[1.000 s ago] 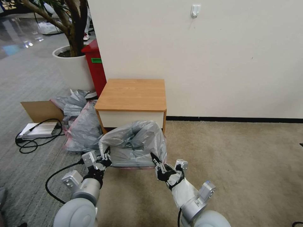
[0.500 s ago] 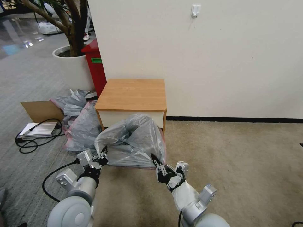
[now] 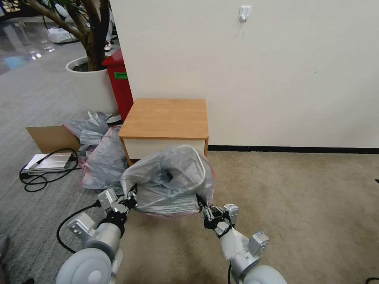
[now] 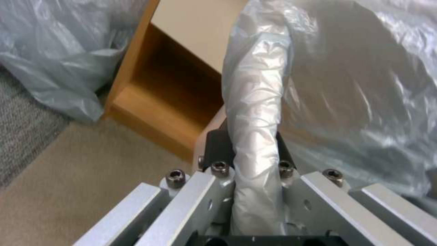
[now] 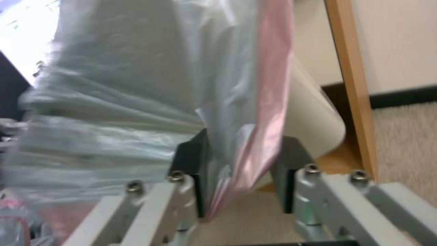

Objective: Pick up the garbage bag from the table and place it over the trash can.

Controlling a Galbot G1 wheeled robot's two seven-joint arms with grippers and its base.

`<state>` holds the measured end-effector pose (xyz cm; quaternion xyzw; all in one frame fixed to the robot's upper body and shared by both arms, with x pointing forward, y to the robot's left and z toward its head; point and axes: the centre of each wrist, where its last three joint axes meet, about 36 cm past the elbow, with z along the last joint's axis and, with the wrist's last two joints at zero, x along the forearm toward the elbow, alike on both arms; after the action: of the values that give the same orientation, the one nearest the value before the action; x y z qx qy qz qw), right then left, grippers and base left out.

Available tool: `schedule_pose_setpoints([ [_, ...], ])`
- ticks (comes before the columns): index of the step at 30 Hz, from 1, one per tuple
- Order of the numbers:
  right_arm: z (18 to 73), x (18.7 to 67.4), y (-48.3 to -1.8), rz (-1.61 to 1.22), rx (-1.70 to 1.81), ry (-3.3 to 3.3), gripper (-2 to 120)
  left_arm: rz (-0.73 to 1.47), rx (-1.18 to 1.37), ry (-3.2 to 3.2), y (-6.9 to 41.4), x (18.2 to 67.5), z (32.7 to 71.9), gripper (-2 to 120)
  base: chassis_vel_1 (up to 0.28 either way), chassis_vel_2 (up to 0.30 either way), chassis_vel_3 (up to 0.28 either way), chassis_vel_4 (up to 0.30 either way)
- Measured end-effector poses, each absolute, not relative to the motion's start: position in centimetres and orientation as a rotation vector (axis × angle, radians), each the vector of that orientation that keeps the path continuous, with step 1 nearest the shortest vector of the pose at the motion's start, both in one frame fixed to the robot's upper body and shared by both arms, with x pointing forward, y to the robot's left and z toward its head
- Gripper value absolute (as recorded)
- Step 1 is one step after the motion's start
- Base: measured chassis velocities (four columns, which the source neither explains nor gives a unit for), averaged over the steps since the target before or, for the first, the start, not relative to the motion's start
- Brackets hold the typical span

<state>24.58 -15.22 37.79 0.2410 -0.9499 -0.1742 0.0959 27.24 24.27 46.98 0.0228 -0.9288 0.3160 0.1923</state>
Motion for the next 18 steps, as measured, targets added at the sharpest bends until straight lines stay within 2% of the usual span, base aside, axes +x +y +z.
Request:
schedule_pose_setpoints([
  [3, 39.1, 23.8, -15.5, -0.445, 0.733, -2.863, 48, 0.877, 0.067, -2.591, 24.6, 27.6, 46.5, 3, 0.000, 0.000, 0.000, 0.000],
  [6, 39.9, 23.5, -15.7, -0.407, 0.727, -2.900, 54, 0.873, 0.071, -2.580, 24.8, 27.8, 46.1, 3, 0.000, 0.000, 0.000, 0.000],
  [9, 41.4, 23.0, -15.9, -0.374, 0.716, -2.957, 68, 0.883, 0.059, -2.560, 25.4, 28.2, 45.1, 3, 0.000, 0.000, 0.000, 0.000],
  [10, 41.4, 23.0, -15.9, -0.374, 0.716, -2.957, 68, 0.883, 0.059, -2.560, 25.4, 28.2, 45.1, 3, 0.000, 0.000, 0.000, 0.000],
  [11, 41.8, 22.9, -15.9, -0.384, 0.719, -2.970, 75, 0.895, 0.042, -2.554, 25.6, 28.3, 44.7, 3, 0.000, 0.000, 0.000, 0.000],
  [14, 43.8, 23.1, -15.5, -0.634, 0.711, -2.980, 89, 0.965, -0.081, -2.537, 27.0, 28.7, 42.4, 3, 0.000, 0.000, 0.000, 0.000],
  [16, 44.1, 23.3, -15.5, -0.700, 0.699, -2.973, 92, 0.980, -0.104, -2.536, 27.3, 28.7, 42.1, 3, 0.000, 0.000, 0.000, 0.000],
  [18, 45.4, 25.1, -16.3, -1.005, 0.616, -2.898, 99, 1.030, -0.199, -2.531, 28.5, 28.5, 41.1, 3, 0.000, 0.000, 0.000, 0.000],
])
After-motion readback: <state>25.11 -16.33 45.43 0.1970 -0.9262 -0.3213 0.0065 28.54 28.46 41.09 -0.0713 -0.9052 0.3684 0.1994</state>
